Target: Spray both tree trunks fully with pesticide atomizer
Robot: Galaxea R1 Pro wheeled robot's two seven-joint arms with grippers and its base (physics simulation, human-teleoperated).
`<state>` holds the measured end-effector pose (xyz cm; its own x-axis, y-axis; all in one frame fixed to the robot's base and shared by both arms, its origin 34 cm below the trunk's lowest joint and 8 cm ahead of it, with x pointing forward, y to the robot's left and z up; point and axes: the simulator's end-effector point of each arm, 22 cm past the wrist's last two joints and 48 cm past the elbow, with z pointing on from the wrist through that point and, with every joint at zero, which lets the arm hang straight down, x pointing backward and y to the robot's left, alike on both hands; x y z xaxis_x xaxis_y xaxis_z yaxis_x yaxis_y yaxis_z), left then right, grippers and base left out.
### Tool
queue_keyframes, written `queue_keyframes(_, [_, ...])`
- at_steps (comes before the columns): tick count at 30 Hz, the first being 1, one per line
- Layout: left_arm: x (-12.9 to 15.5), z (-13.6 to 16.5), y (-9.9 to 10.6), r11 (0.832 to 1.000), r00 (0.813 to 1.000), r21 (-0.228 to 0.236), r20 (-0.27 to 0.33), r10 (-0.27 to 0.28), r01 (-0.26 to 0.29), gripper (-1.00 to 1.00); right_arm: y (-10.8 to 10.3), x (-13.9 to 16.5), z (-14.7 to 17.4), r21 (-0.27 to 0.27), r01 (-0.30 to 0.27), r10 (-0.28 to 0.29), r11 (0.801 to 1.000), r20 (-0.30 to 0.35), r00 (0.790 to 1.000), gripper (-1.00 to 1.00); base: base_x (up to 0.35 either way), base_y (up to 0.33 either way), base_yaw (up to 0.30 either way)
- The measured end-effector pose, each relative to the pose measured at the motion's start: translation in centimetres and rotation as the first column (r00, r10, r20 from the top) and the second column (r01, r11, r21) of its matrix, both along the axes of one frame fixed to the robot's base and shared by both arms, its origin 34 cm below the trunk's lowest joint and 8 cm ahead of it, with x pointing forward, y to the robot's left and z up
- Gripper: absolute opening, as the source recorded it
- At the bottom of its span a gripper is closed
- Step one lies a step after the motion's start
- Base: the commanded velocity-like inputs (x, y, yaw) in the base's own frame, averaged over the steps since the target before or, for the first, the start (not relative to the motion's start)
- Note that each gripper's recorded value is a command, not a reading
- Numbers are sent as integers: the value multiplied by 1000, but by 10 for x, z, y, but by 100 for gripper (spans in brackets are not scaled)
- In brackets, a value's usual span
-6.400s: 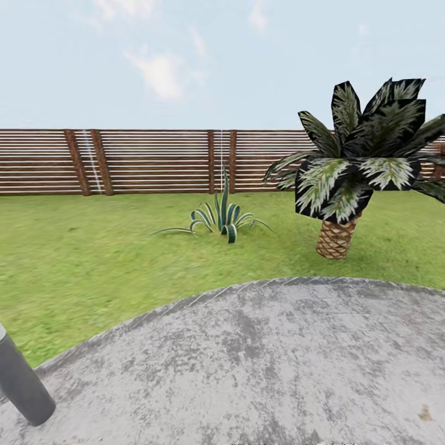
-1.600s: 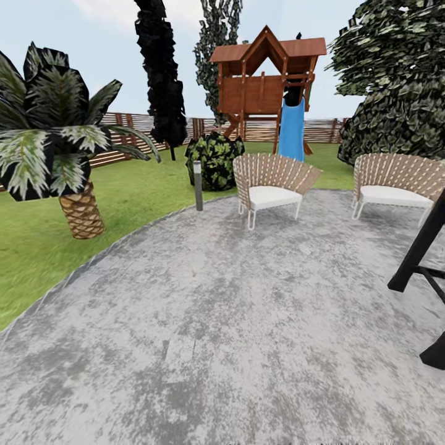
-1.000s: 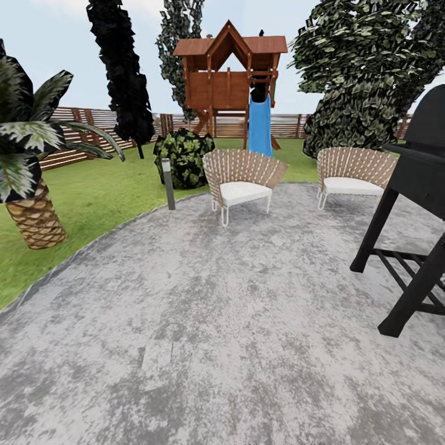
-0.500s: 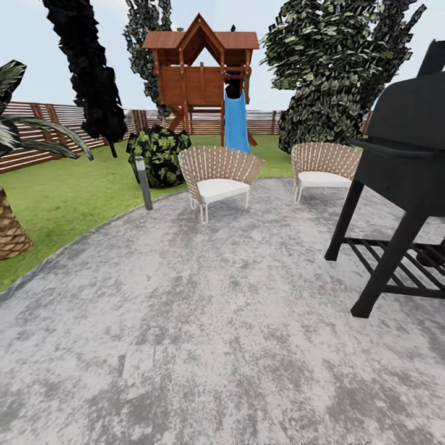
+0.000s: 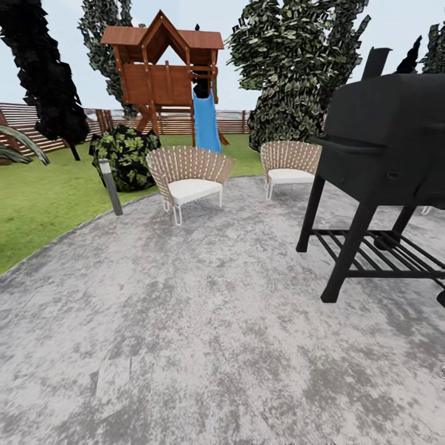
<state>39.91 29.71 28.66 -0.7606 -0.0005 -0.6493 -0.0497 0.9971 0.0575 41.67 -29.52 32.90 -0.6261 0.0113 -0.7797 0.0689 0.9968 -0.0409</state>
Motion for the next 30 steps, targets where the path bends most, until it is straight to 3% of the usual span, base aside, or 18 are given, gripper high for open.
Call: queue_keyframes(30, [0, 0, 0, 1000, 1000, 0, -1, 2, -2, 100, 0, 0, 0, 0, 0, 0, 1000, -1, 1000, 100, 0, 0, -300])
